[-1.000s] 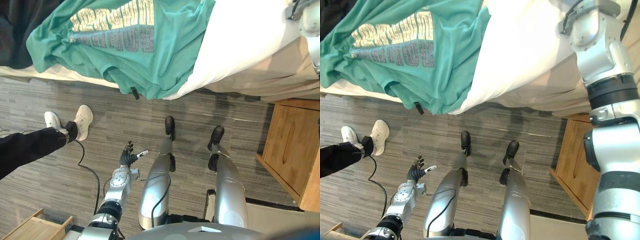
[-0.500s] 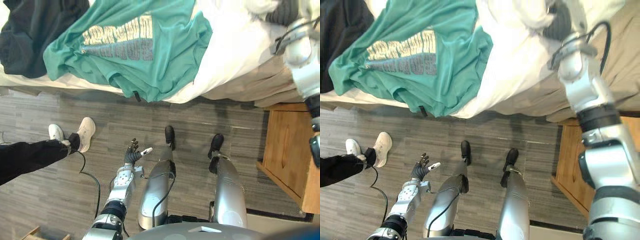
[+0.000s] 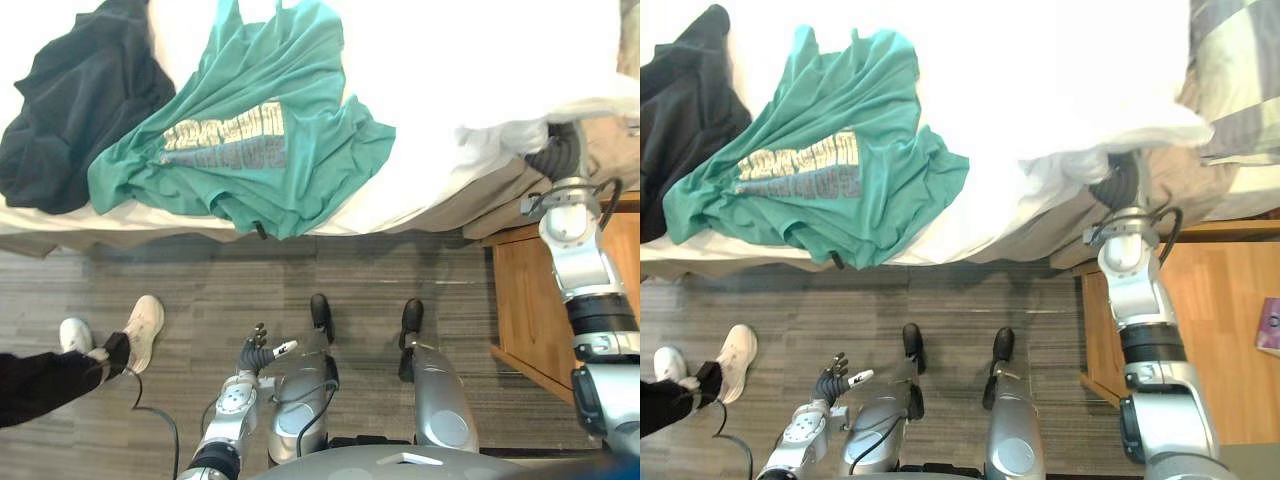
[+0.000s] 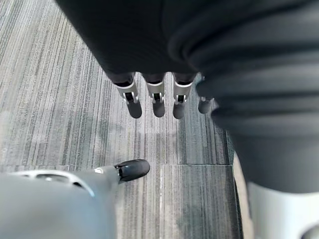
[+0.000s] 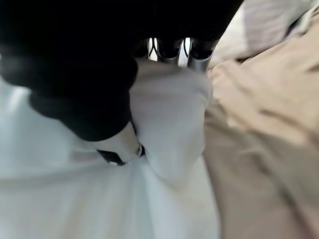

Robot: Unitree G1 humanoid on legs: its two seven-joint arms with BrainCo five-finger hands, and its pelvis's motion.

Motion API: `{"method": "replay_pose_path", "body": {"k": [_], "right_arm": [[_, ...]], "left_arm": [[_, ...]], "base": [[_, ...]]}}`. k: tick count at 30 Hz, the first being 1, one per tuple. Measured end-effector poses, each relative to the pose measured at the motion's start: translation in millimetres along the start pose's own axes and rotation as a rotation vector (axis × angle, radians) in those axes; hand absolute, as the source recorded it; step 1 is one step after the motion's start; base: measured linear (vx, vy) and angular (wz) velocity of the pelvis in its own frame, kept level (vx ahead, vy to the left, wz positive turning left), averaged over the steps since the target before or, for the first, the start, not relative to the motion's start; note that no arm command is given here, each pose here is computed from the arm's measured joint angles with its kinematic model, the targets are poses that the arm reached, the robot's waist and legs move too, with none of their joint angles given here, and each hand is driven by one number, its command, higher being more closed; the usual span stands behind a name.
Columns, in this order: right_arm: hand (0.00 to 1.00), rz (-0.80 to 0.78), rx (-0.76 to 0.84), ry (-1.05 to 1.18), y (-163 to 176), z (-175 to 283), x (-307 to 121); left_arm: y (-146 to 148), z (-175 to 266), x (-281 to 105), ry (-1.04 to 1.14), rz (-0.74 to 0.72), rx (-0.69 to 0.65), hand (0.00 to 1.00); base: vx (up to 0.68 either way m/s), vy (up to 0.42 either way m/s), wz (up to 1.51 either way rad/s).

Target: Tidy the bed and pick cloth on bed and put in laundry

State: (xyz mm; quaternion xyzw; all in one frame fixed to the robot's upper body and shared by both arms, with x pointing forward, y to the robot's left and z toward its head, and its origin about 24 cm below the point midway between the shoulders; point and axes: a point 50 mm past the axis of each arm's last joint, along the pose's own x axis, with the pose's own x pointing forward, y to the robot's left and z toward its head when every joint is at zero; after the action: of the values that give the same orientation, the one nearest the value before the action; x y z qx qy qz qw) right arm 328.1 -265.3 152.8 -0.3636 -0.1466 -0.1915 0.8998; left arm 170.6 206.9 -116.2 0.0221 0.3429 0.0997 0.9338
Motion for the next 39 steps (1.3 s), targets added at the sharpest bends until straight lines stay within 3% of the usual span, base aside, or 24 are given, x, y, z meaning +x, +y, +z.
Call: {"method": "replay_pose_path", "body": {"k": [4, 13, 17, 23, 29, 30, 35, 39], "right_arm": [[0.00, 0.049, -0.005, 0.076, 9, -22, -22], [0.00, 0.079, 0.194, 0.334, 55, -57, -91], [0.00, 0.216, 0.212, 0.691, 87, -100, -183], [0.00, 0.148, 0.230, 0.968, 69, -128, -251], [0.00, 0.043, 0.230, 1.007, 46, -135, -257], [1.00, 0.012, 0.228, 0.980, 38, -133, -252], [1.00, -0.118, 0.233, 0.805, 9, -116, -212], [1.00, -0.215, 0.357, 0.666, -6, -107, -168]], "left_arm": [[5, -6, -1, 0.027, 0.018, 0.012, 0.00], [12, -39, -13, 0.151, 0.071, -0.024, 0.00], [10, -54, -22, 0.208, 0.095, -0.068, 0.00], [8, -61, -24, 0.235, 0.118, -0.108, 0.00], [7, -73, -32, 0.273, 0.138, -0.146, 0.00], [9, -77, -36, 0.286, 0.144, -0.147, 0.00], [20, -85, -42, 0.312, 0.180, -0.149, 0.00], [27, -89, -45, 0.326, 0.191, -0.135, 0.00]], "base": [[0.09, 0.010, -0.04], [0.09, 0.008, -0.12], [0.14, 0.002, -0.16], [0.07, 0.004, -0.29], [0.00, -0.002, -0.02], [-0.03, 0.008, -0.02], [0.00, 0.002, -0.01], [0.05, -0.002, 0.02]]}}
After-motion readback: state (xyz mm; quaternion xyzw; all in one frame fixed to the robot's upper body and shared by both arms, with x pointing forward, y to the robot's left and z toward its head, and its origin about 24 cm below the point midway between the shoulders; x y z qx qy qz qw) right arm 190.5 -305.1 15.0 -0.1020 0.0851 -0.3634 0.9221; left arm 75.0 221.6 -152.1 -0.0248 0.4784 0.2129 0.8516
